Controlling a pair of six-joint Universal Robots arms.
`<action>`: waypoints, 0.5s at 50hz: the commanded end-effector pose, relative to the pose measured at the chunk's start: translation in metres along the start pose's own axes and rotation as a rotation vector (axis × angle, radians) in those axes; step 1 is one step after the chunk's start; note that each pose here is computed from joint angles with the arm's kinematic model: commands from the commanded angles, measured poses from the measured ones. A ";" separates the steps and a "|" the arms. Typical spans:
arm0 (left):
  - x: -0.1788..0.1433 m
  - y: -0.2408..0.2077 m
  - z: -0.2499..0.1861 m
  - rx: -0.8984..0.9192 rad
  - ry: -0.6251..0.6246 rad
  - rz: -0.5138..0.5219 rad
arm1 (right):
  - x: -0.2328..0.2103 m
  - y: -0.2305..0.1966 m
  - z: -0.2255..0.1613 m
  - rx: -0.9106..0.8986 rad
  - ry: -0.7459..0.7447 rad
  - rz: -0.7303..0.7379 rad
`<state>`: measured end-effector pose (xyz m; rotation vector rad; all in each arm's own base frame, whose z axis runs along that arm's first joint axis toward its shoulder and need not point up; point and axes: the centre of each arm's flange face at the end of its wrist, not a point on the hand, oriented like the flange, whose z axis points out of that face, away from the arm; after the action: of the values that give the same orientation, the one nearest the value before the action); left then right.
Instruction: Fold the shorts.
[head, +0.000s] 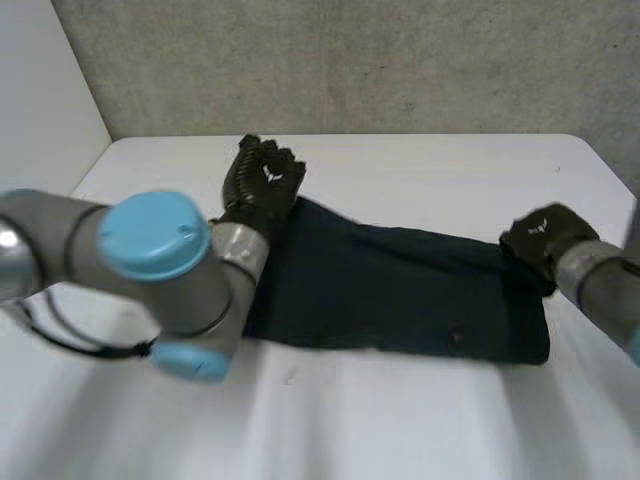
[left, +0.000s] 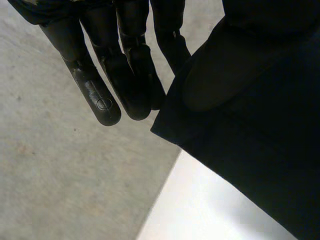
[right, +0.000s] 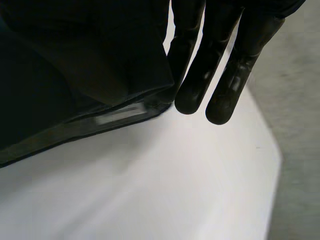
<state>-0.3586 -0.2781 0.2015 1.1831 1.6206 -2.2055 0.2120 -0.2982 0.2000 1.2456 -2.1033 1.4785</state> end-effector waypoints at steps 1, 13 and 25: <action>0.028 0.045 0.062 0.001 -0.053 0.074 | -0.008 -0.003 0.061 0.049 0.108 -0.033; 0.061 0.075 0.083 0.096 -0.150 0.053 | -0.001 -0.006 0.126 0.182 0.289 -0.007; -0.010 0.007 0.020 0.047 -0.078 -0.323 | 0.062 -0.060 0.018 0.342 0.294 0.272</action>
<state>-0.3887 -0.3446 0.1481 1.0008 1.5153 -2.3508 0.2411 -0.3940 0.2120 0.8644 -1.8167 1.9473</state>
